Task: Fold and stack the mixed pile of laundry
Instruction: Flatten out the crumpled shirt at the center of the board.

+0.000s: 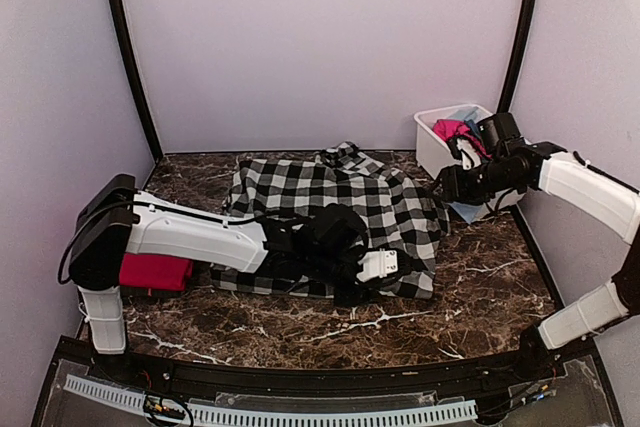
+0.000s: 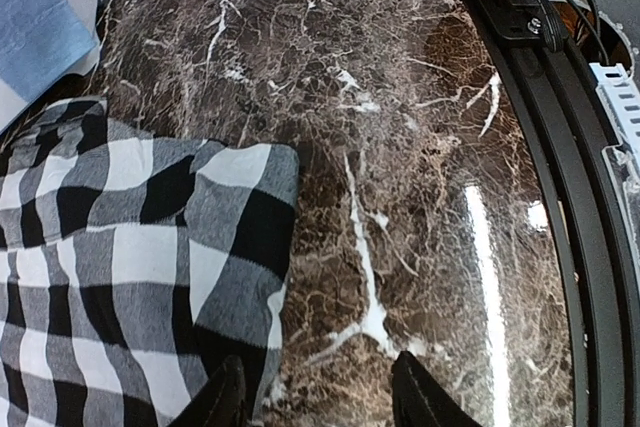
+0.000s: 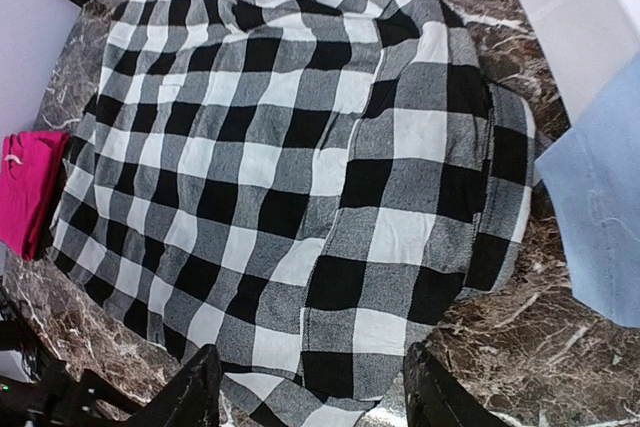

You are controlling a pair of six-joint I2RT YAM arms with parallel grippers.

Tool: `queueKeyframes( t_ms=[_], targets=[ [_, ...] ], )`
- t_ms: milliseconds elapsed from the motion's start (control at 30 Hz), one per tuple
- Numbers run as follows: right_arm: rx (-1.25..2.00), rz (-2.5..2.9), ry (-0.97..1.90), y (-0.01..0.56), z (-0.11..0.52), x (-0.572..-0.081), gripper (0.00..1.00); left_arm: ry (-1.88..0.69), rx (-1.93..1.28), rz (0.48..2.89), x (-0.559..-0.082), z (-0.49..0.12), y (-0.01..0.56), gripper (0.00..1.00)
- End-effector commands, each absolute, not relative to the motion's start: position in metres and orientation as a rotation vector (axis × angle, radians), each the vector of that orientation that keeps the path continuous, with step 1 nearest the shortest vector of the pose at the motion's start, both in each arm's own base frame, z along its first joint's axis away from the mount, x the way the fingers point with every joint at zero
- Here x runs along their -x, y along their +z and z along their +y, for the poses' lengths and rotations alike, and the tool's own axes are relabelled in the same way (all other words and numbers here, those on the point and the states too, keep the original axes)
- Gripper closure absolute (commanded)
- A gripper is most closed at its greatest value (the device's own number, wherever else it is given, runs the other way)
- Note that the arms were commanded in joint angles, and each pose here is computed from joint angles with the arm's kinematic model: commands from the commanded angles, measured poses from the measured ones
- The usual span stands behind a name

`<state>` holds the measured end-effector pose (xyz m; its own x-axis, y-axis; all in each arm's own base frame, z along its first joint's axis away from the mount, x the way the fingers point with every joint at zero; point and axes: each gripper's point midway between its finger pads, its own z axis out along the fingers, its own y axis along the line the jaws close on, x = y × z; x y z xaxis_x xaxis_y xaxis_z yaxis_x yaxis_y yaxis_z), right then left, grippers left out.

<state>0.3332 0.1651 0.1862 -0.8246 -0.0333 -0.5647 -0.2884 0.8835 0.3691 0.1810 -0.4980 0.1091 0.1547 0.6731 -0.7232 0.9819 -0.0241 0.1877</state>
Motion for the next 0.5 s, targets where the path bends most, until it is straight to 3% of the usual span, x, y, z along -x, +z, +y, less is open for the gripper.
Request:
queueKeyframes(
  t_ms=[0,467],
  targets=[
    [0.191,2.394,0.633,0.215,0.153,-0.329,0.41,-0.565,-1.789,1.461,-0.19,-0.531,0.115,0.51],
    [0.159,2.384,0.624,0.218,0.137,-0.313,0.41,-0.506,-1.858,1.506,-0.206,-0.56,0.043,0.51]
  ],
)
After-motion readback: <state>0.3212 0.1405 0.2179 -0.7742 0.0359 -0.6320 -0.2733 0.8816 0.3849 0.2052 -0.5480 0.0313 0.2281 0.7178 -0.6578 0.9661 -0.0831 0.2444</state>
